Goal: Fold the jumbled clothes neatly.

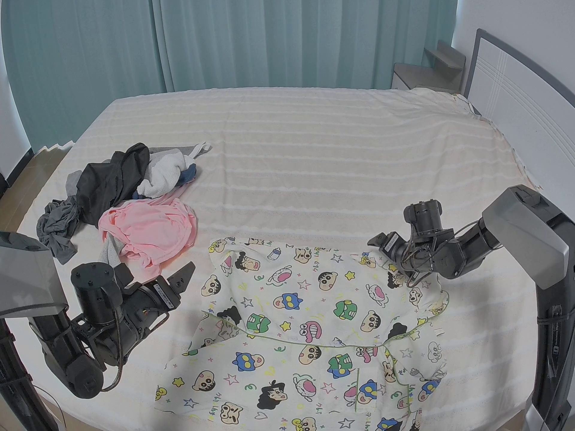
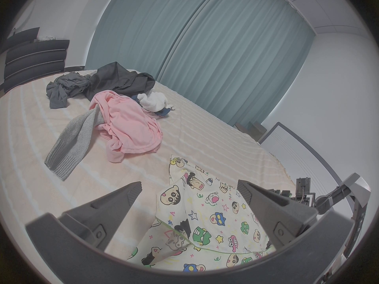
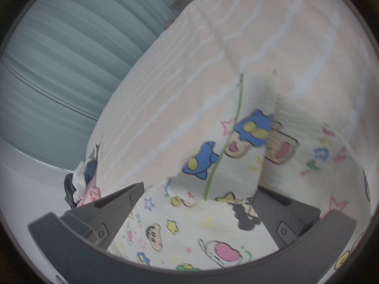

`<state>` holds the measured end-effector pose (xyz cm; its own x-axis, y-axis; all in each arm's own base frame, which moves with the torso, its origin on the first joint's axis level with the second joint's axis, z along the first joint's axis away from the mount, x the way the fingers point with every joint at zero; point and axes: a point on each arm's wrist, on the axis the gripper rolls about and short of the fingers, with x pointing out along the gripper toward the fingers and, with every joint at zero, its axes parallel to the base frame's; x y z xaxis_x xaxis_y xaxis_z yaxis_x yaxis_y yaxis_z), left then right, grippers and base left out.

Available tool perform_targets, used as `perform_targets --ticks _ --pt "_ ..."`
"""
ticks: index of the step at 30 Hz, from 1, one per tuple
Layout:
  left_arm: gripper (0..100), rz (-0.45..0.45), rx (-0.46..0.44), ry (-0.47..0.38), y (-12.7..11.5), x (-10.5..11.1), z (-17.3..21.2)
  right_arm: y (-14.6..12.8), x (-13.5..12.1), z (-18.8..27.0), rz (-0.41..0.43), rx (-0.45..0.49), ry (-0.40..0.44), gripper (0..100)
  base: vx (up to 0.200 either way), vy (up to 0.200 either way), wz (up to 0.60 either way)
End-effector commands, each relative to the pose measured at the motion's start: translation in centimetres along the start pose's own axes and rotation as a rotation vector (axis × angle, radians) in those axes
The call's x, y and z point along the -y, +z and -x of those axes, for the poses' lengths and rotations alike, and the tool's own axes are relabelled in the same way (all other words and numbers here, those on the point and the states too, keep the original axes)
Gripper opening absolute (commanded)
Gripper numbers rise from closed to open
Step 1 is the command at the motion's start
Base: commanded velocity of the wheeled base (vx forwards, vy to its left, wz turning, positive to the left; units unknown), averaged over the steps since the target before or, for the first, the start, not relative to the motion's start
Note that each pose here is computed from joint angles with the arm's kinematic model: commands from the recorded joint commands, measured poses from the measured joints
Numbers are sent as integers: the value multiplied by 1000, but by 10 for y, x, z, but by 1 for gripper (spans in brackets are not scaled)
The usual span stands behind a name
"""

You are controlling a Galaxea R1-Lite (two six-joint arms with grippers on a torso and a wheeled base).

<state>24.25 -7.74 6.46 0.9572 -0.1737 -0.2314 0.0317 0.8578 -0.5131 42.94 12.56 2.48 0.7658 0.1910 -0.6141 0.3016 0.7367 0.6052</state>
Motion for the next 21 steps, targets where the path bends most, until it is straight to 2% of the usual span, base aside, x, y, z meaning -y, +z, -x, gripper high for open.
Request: perform_targets --ticks 1,4,9,13,15,21 --pt "100 3 14 -8 1 1 -1 23 -20 -8 -10 55 55 100 0 0 0" --pt "100 3 15 -7 1 1 -1 44 -38 -3 -18 113 116 100 0 0 0" --pt "100 3 15 -7 1 1 -1 64 -58 3 -19 171 193 100 0 0 0" --pt "100 3 14 -6 1 1 -1 67 -64 1 -6 173 215 100 0 0 0" --pt "100 2 7 -2 -1 0 -2 67 -66 -9 35 173 232 100 0 0 0" --pt "100 1 1 2 -2 -1 -3 58 -61 -29 117 168 213 100 0 0 0"
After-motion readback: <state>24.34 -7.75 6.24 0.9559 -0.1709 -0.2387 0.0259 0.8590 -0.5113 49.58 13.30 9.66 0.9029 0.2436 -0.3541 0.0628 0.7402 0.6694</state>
